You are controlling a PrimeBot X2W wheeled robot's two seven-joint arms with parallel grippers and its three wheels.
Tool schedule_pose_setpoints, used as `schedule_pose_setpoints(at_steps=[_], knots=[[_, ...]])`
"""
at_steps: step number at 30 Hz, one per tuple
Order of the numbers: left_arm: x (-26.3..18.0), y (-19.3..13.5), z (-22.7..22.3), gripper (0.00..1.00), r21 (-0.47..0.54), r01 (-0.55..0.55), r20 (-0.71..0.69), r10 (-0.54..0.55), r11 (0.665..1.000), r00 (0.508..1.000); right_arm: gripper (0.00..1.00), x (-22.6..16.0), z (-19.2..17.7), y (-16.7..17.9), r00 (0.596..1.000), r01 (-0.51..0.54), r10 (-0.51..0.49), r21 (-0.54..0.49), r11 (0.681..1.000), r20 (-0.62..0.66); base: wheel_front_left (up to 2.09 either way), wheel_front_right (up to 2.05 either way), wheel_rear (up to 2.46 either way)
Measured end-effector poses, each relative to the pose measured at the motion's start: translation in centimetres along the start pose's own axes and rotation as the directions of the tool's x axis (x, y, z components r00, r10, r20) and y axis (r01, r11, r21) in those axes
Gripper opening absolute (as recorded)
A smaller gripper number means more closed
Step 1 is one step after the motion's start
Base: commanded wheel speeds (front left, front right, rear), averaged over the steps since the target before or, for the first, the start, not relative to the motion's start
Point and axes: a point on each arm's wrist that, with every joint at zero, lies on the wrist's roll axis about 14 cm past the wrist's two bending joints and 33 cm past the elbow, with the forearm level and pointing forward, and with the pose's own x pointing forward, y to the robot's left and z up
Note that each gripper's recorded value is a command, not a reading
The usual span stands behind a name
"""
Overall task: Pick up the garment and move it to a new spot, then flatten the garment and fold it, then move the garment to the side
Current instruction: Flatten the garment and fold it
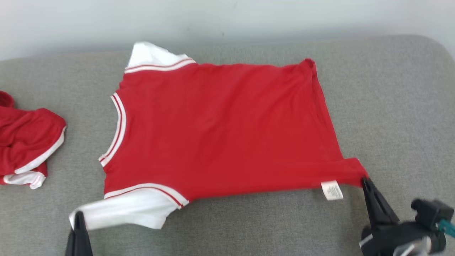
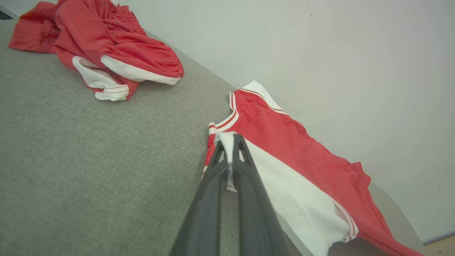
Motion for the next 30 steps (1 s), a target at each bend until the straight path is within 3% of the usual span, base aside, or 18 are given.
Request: schedule_pose_setpoints(at_steps=[13,20,23,30], knots=[[-4.1,1.4,-1.9,0.00,0.003,-0.042,-0.055,0.042,0.999,0.998,0.00,-5.3,-3.9,0.1,0.994,0.046,-0.041,0.045,0.998,-0.102,0.00,0.00,0.00],[-2.1,-0.7,-1.1,0.00,0.067,0.073,-0.062,-0.068,0.995,0.996,0.00,-4.8,-2.3,0.9,0.999,0.025,-0.022,0.051,0.998,-0.047,0.00,0.00,0.00],[-0.2,-2.5,-0.7,0.00,0.113,0.159,-0.083,-0.150,0.981,0.985,0.00,-4.1,-1.3,1.4,1.000,0.012,-0.011,0.050,0.999,-0.025,0.00,0.00,0.00],[3.2,-4.1,-0.2,0.00,0.167,0.237,-0.122,-0.219,0.957,0.968,0.00,-1.9,0.1,2.0,1.000,-0.020,0.020,0.037,0.999,-0.001,0.00,0.00,0.00]])
